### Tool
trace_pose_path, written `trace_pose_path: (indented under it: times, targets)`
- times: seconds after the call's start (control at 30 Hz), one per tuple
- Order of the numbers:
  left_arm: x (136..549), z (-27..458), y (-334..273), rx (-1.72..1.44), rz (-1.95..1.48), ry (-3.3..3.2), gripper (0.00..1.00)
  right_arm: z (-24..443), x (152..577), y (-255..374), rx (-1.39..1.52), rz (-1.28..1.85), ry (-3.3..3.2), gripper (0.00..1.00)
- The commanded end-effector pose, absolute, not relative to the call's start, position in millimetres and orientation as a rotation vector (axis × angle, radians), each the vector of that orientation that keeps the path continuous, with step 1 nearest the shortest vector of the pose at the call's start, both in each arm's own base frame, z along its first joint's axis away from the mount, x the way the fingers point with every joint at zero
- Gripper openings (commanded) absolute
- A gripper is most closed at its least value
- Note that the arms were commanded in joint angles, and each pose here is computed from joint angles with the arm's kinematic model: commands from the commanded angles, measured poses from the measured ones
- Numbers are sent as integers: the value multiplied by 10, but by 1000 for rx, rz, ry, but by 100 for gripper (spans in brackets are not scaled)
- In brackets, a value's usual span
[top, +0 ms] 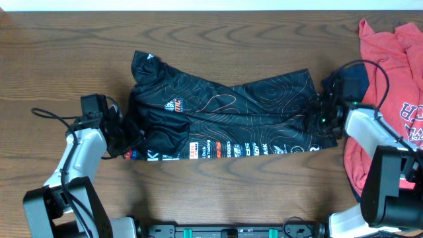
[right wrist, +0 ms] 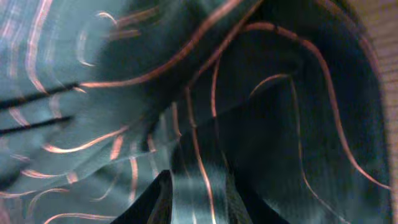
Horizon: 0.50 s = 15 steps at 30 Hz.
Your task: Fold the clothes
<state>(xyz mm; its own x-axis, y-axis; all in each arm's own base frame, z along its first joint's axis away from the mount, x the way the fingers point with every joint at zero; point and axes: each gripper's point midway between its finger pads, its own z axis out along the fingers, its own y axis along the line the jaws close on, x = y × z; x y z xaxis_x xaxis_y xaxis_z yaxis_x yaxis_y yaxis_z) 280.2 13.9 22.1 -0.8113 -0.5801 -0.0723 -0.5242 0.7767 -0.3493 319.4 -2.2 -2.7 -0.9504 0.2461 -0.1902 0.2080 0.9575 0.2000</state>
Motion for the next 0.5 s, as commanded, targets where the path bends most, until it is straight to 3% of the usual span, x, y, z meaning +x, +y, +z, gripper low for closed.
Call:
trace_pose_path:
  times: [0.0,0.13,0.47]
  targets:
    - [2761,182,147,-856,-450,2816,36,-193,3047,-1,316,243,2917,30]
    - [2680,60,222,-872,-369,2834,45,-322,2950,-7,321,231,2913,33]
    - [2202,-76,144,-1026,-340,3010,46,-425,2293,-295,669,-44,3106,25]
